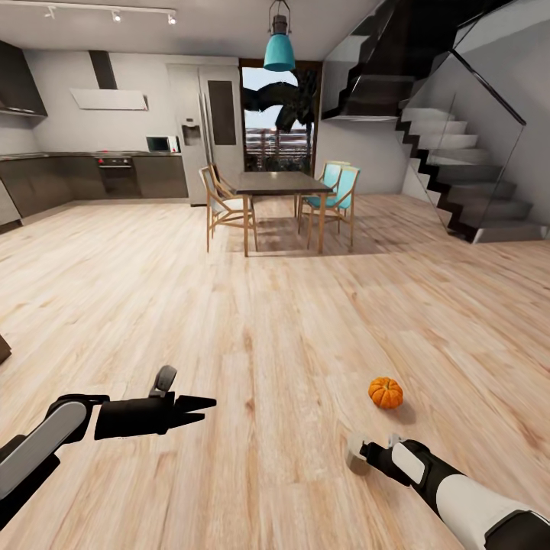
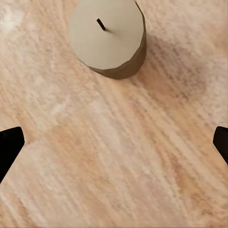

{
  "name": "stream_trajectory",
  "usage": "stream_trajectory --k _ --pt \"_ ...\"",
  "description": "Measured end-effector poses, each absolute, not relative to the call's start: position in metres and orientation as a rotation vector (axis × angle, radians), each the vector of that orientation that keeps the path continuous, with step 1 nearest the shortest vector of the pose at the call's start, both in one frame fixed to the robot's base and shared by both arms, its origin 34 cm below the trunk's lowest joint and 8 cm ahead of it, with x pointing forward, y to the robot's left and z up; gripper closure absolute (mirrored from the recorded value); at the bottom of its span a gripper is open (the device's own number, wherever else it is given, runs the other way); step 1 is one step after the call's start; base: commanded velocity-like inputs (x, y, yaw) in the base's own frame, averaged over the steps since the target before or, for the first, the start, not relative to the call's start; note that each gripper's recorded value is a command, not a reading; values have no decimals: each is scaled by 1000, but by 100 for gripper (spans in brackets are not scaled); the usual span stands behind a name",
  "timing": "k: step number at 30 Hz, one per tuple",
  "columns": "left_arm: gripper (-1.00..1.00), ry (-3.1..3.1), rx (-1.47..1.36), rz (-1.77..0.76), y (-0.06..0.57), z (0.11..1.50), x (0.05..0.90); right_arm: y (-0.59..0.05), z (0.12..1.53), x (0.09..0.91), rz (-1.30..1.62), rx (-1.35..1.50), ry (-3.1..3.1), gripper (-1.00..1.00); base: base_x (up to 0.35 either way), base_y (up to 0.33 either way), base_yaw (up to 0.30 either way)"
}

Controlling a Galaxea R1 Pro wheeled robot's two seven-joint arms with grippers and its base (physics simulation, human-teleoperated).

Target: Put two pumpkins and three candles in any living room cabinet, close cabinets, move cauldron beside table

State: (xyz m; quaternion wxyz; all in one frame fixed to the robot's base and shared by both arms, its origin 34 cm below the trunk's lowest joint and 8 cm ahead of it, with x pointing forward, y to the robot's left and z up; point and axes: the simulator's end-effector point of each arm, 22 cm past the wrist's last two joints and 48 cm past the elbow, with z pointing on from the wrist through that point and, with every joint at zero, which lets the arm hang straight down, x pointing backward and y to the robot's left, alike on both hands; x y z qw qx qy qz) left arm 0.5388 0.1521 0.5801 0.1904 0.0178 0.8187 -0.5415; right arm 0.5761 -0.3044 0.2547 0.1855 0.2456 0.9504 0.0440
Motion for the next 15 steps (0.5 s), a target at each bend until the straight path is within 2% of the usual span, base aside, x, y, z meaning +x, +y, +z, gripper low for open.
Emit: stream_trajectory --k 11,15 --pt "-100 2304 53 -1523 151 579 538 -304 255 576 124 692 2677 -100 190 0 0" --pt "-100 2304 54 -1521 151 579 538 -305 255 576 123 691 2677 -100 165 -133 0"
